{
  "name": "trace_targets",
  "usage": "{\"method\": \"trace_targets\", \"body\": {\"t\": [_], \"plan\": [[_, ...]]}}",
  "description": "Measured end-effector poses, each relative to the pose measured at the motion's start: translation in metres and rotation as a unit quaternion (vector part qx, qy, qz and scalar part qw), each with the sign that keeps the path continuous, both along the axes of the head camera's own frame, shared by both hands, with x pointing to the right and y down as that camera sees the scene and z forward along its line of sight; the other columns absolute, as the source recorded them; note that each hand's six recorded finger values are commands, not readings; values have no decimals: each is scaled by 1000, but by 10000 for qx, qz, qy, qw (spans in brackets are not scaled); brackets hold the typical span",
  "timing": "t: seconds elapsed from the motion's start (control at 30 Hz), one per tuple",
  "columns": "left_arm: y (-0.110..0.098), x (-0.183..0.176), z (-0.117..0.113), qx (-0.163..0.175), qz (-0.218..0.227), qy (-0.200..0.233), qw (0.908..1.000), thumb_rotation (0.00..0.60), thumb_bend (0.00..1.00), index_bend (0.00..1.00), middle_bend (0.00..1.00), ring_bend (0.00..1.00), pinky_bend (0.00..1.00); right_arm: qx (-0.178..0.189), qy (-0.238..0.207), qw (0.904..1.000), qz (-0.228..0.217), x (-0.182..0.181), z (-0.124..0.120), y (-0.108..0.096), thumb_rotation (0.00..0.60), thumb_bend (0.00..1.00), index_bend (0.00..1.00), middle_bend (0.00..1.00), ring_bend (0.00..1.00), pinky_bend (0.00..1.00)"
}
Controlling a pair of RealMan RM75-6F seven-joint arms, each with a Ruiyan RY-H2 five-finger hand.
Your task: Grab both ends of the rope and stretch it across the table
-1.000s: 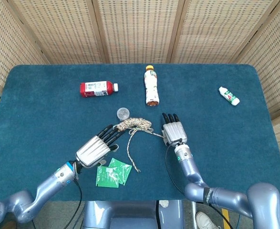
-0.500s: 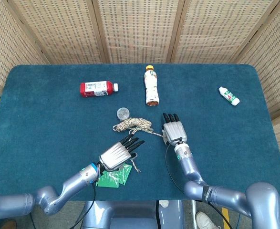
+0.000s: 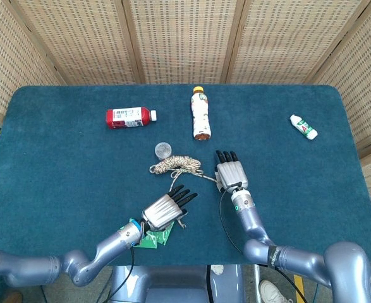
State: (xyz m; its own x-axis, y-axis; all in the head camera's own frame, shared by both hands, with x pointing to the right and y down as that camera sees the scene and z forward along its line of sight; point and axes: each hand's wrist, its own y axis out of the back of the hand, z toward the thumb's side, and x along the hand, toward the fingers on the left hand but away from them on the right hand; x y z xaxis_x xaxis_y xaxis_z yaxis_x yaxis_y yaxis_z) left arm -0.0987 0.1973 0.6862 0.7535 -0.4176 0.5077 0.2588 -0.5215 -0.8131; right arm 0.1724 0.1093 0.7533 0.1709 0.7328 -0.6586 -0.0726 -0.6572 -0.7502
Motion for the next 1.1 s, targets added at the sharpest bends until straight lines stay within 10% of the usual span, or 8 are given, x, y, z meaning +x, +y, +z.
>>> {"method": "trace_targets", "body": {"t": [1.1], "plan": [[-10,11,30,191,302,-91,9993,600,277,516,0,0,0,-140,63,9998,-112,12,5,-5,600,547,654,36,0,0]]}}
